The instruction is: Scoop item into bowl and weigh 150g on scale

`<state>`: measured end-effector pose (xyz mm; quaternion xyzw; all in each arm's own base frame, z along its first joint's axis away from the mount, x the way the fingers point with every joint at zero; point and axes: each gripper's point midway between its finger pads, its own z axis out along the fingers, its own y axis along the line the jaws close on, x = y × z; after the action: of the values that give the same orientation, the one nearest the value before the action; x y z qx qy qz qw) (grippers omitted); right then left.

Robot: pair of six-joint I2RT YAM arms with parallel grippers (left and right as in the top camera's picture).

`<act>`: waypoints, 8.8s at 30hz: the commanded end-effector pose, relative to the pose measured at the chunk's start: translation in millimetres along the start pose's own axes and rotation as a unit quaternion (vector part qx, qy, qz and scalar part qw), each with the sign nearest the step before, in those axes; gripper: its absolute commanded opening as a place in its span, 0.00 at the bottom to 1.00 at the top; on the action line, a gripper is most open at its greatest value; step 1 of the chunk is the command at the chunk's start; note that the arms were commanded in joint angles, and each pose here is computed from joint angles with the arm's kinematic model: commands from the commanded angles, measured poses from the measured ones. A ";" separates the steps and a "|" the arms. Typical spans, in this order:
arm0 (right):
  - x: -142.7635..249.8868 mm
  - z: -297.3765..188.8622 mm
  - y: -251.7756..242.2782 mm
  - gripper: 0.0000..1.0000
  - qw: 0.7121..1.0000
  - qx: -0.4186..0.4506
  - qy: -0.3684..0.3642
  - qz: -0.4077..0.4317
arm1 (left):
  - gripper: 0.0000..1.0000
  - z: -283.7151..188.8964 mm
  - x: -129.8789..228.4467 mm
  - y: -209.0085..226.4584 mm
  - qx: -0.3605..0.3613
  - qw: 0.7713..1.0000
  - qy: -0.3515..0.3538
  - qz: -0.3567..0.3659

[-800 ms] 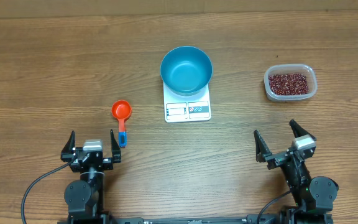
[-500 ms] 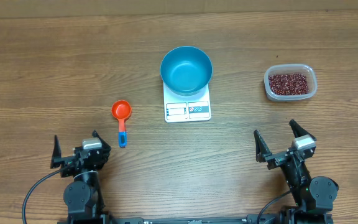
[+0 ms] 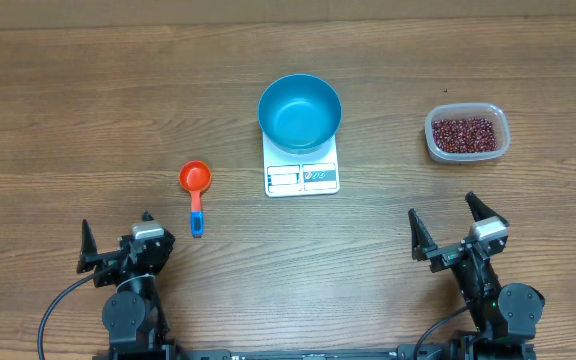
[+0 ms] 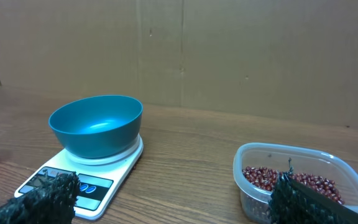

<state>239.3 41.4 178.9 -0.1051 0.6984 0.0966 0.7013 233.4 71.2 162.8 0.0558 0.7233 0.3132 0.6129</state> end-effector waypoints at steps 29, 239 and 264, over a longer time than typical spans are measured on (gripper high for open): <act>2.2 0.1 1.4 1.00 1.000 -0.003 -0.001 0.002 | 1.00 -0.1 2.1 4.5 -0.013 1.000 0.004 0.006; 2.2 0.1 1.4 1.00 1.000 -0.003 -0.001 0.003 | 1.00 50.9 -34.9 -47.3 0.239 0.884 0.390 -0.099; 2.3 0.1 1.4 1.00 1.000 -0.003 -0.001 0.003 | 1.00 52.6 -60.7 -32.7 0.246 0.871 0.415 -0.090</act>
<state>239.3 41.4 179.0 -0.1051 0.6983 0.0966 0.7014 298.6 37.0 189.0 0.0135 0.9662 0.0705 0.2477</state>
